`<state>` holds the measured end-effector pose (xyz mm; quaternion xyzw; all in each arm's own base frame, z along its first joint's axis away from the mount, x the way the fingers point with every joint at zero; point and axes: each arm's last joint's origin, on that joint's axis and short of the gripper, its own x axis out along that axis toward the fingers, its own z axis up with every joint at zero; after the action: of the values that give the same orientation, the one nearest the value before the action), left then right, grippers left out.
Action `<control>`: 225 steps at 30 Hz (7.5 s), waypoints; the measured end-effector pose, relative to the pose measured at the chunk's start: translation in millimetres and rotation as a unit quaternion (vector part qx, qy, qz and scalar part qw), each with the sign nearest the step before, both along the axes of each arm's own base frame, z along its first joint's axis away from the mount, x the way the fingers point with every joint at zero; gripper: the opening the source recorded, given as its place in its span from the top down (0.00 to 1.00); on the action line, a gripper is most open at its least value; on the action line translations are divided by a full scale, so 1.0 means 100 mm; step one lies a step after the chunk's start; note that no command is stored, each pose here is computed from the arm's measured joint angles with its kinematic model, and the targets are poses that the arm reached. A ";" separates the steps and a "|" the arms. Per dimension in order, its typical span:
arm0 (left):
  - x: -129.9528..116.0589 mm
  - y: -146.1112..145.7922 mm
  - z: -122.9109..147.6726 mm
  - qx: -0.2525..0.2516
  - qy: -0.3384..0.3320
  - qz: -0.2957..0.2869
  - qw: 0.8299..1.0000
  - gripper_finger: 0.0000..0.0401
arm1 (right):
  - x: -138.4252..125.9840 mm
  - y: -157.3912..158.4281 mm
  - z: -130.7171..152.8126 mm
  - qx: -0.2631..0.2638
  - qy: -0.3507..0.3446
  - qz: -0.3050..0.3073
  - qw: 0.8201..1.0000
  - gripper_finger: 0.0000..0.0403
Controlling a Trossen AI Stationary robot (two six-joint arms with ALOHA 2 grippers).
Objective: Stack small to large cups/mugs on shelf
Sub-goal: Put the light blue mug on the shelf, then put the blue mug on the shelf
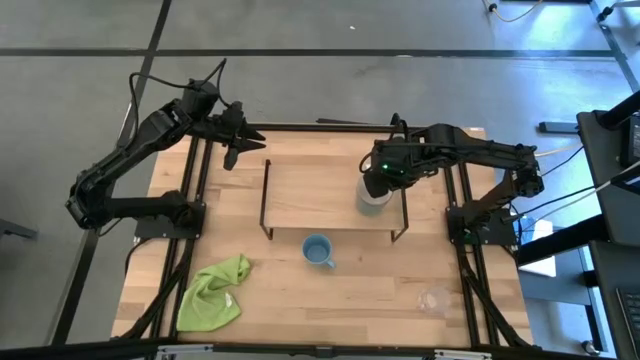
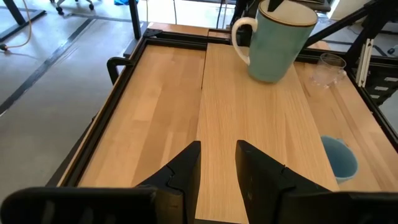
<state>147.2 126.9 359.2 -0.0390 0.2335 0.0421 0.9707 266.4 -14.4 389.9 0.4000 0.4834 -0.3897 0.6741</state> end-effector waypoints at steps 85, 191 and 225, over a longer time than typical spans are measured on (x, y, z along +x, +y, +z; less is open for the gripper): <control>0.03 -0.08 0.01 -0.059 -0.029 -0.065 0.996 0.76 | -0.78 0.17 1.11 -0.113 -0.229 0.083 0.963 0.70; 2.10 -2.98 -1.22 0.176 0.306 -0.139 0.925 0.65 | -0.98 2.80 0.54 -0.257 -0.530 0.133 0.797 0.70; 2.25 -2.80 -1.48 0.180 0.348 -0.128 0.911 0.66 | -0.99 2.79 0.54 -0.269 -0.527 0.120 0.797 0.70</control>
<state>371.9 -152.8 211.3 0.1841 0.5483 -0.0305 0.8152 167.6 264.8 444.4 0.2854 -0.0266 -0.1491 0.9464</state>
